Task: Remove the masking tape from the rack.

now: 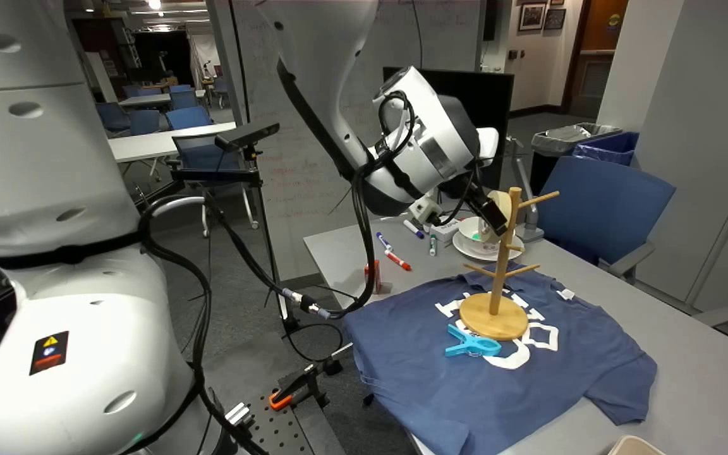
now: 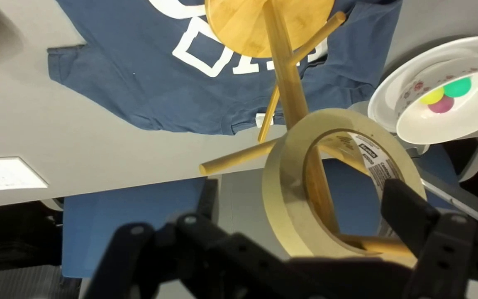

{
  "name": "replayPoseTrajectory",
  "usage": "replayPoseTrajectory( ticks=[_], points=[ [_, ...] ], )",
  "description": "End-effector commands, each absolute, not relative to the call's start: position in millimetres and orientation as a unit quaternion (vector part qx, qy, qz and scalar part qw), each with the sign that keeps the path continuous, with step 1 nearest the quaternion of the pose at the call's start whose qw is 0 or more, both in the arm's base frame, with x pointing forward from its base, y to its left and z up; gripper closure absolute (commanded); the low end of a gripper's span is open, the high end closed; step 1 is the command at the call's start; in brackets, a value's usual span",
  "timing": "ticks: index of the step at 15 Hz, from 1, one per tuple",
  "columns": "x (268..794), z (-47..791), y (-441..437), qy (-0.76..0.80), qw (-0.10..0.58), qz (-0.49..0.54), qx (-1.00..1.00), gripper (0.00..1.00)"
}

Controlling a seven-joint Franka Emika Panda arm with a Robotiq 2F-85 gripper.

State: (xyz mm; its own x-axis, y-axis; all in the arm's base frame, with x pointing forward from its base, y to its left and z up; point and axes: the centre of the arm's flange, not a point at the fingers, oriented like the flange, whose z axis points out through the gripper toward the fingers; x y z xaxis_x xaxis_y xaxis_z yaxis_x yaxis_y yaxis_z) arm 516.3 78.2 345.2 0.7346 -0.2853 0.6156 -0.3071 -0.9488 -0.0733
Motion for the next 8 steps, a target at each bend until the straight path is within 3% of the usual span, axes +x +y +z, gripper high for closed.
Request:
replayPoseTrajectory(
  ticks=[1,6,7,8],
  points=[
    [530.2,317.1,78.4,-0.169,0.021,0.344,0.924,0.0],
    [529.8,308.5,71.4,-0.179,0.02,0.346,0.921,0.0],
    [528.6,307.9,69.8,-0.182,0.018,0.346,0.92,0.25],
    [527.1,308.1,68.6,-0.183,0.017,0.347,0.92,0.26]
  ],
)
